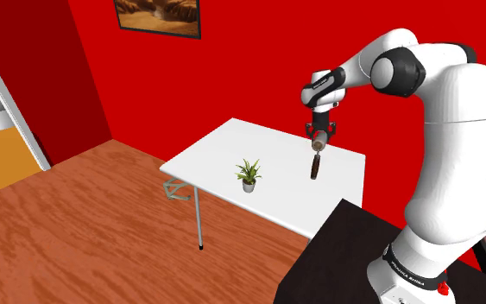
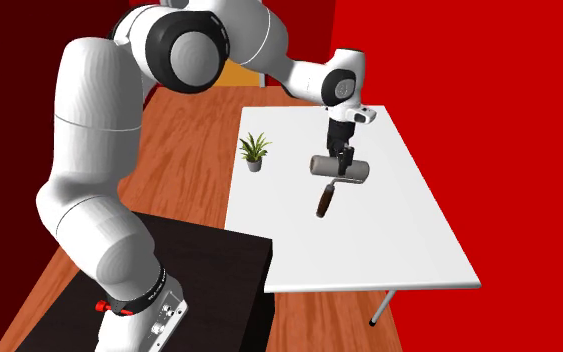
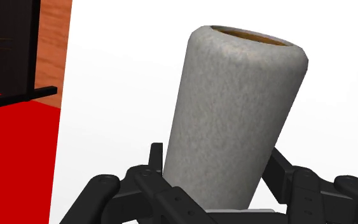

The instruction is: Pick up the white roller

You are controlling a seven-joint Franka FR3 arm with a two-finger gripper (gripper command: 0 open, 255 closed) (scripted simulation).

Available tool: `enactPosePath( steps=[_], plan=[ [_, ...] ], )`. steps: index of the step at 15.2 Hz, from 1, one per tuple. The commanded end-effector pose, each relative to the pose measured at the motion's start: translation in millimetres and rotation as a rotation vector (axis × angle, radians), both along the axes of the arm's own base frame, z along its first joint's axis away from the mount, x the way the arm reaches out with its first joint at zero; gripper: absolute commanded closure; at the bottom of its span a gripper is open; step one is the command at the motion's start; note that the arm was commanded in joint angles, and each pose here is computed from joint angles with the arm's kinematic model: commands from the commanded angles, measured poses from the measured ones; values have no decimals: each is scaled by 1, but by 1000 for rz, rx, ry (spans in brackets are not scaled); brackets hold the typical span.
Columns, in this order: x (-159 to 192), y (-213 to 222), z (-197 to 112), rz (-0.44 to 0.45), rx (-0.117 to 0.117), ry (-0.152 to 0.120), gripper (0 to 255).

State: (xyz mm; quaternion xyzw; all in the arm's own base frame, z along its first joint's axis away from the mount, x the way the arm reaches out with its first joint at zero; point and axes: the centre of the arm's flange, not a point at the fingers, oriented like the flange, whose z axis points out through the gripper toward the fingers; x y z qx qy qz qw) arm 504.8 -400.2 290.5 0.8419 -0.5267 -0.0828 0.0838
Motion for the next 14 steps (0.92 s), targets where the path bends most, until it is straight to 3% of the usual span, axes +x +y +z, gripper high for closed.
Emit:
enactPosePath(
  steps=[1,14],
  plan=[
    [0,0,10,0,0,0,255],
    [0,0,69,0,0,0,255]
  ],
)
